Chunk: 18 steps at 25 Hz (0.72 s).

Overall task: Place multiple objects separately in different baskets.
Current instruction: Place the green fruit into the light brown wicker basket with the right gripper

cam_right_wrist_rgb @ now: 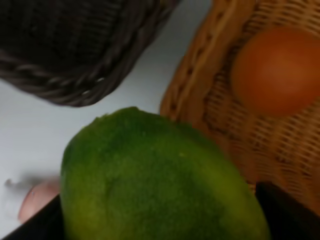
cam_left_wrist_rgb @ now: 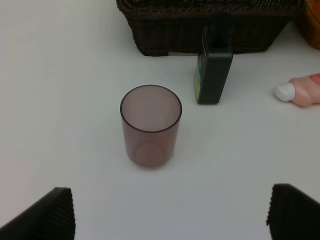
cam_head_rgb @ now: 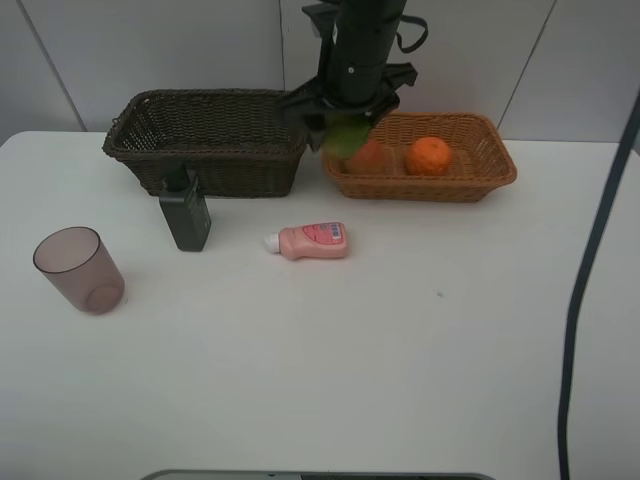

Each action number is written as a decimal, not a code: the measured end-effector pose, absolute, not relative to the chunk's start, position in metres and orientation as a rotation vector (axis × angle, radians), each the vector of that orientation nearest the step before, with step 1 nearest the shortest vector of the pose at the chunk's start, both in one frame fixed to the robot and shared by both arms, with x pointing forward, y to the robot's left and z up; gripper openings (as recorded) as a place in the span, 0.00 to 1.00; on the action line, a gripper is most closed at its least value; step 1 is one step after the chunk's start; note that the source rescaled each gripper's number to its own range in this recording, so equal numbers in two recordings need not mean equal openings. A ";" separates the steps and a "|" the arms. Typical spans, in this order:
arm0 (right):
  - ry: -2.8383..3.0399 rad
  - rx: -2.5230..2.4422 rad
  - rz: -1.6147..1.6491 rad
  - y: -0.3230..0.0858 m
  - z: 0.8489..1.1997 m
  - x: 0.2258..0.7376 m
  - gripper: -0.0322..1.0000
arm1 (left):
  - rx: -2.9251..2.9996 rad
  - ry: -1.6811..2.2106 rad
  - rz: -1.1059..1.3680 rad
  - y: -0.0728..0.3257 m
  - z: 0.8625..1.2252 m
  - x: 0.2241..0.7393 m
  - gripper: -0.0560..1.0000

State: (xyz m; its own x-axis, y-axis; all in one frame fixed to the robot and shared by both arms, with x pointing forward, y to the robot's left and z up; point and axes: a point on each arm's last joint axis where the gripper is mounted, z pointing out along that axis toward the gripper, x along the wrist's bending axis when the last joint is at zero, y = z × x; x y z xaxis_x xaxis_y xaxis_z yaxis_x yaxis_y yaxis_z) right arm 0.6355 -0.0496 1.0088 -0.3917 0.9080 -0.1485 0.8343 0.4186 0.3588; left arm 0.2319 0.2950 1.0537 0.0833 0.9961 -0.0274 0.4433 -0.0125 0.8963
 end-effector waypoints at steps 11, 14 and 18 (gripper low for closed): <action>2.038 1.703 0.489 -0.108 1.014 0.683 0.40 | 1.572 1.470 0.884 0.295 1.054 0.232 0.99; 1.976 1.753 0.465 -0.119 1.006 0.691 0.40 | 1.572 1.470 0.884 0.295 1.054 0.232 0.99; 1.923 1.832 0.427 -0.126 0.989 0.697 0.40 | 1.572 1.470 0.884 0.295 1.054 0.232 0.99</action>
